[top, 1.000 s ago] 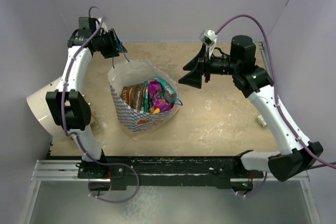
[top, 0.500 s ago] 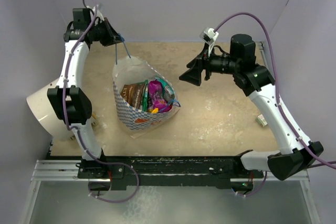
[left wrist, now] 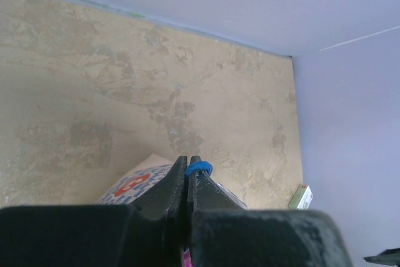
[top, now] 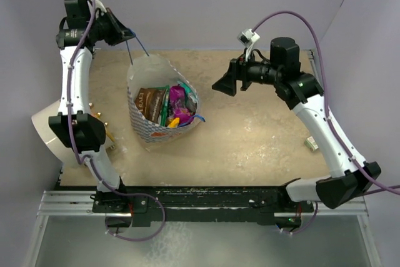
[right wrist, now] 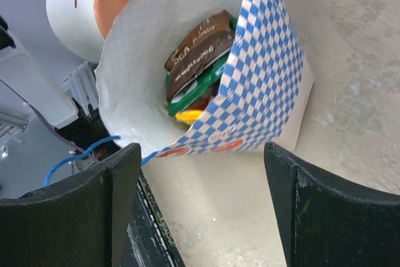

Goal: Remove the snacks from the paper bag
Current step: Adjust the paper bag at the center of the board.

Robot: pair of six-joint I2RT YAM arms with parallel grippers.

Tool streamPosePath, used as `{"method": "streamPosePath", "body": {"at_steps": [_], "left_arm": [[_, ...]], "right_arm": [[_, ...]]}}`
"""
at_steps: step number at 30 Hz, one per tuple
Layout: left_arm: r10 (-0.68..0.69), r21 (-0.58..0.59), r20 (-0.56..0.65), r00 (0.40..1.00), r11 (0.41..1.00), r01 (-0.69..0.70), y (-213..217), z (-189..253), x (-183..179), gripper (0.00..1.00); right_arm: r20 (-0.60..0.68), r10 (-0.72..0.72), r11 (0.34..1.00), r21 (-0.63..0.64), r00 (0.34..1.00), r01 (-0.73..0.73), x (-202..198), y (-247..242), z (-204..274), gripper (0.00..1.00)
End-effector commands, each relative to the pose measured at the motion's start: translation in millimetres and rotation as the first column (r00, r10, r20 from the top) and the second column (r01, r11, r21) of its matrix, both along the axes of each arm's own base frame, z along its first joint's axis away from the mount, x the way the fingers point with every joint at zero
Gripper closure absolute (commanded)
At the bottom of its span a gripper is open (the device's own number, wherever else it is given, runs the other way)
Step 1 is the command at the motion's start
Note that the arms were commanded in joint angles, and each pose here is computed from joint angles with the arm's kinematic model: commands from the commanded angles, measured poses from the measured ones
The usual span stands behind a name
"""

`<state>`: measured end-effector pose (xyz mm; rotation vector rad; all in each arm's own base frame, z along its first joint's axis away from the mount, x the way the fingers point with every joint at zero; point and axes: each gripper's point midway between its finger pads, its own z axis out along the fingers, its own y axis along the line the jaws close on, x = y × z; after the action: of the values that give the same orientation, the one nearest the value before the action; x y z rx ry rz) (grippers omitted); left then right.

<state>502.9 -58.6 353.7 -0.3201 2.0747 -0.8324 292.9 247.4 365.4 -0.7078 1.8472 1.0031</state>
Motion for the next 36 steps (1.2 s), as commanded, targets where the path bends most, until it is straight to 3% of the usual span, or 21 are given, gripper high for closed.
{"method": "streamPosePath", "body": {"at_steps": [1,14,26,36], "left_arm": [[0.013,-0.035,0.337,0.942,0.999,-0.002,13,123,-17,1.00],[-0.224,-0.142,0.448,0.866,0.938,0.316,-40,156,-67,1.00],[-0.237,-0.214,0.383,0.893,0.917,0.335,-90,134,-127,1.00],[-0.214,-0.255,0.332,0.919,0.917,0.306,-94,116,-151,1.00]], "right_arm": [[-0.033,0.002,0.999,0.036,0.999,-0.001,6,8,10,0.20],[-0.120,0.033,0.999,0.015,0.992,-0.031,3,16,-12,0.23],[-0.174,0.111,0.987,-0.092,0.979,-0.129,-37,50,-35,0.24],[-0.238,-0.021,0.997,-0.077,0.971,0.003,-38,77,-49,0.30]]}}
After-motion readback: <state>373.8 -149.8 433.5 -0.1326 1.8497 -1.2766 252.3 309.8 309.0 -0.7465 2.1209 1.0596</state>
